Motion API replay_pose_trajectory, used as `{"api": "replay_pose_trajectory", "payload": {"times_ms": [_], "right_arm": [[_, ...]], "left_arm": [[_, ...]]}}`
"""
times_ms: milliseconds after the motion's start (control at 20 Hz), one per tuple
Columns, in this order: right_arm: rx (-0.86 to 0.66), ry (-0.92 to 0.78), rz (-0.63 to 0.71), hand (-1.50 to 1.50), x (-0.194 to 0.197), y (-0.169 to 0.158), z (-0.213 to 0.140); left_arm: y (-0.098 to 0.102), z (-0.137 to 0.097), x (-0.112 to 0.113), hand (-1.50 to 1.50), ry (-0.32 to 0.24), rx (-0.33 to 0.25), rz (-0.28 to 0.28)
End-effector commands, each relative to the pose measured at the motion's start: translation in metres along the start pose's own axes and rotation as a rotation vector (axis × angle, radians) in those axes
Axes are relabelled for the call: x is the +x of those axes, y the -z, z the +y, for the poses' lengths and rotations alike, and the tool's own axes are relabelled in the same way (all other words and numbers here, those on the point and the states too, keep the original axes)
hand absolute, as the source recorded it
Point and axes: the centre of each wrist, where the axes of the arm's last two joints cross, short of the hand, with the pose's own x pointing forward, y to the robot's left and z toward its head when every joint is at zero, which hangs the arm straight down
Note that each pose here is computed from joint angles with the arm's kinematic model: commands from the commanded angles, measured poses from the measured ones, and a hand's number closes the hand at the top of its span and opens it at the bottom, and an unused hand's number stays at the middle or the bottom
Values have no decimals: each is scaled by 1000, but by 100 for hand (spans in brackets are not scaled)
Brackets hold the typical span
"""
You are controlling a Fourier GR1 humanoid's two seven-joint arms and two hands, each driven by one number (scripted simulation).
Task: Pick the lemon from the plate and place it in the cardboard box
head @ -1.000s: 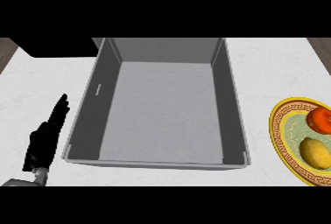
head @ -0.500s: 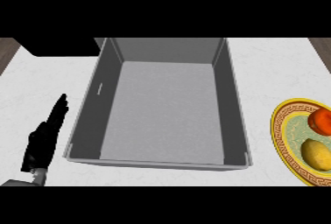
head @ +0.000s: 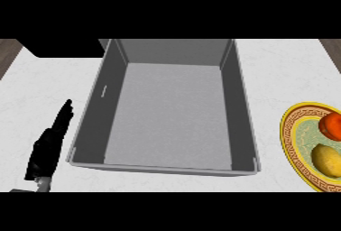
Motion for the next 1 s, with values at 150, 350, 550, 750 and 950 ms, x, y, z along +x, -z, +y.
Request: {"api": "replay_pose_trajectory", "payload": {"times_ms": [150, 350, 550, 750, 950], "right_arm": [[17, -46, 87, -150, -6, 14, 23], [35, -66, 102, -150, 8, 3, 31], [35, -42, 109, -150, -8, 14, 37], [11, -33, 81, -150, 13, 15, 40], [24, -35, 86, -150, -14, 23, 57]], "left_arm": [[-8, -15, 8, 0, -2, 17, -16], [-1, 2, -12, 0, -2, 10, 2], [3, 5, 7, 0, 3, 5, 6], [-1, 3, 6, 0, -2, 4, -2], [6, 1, -4, 0, -6, -7, 9]]}}
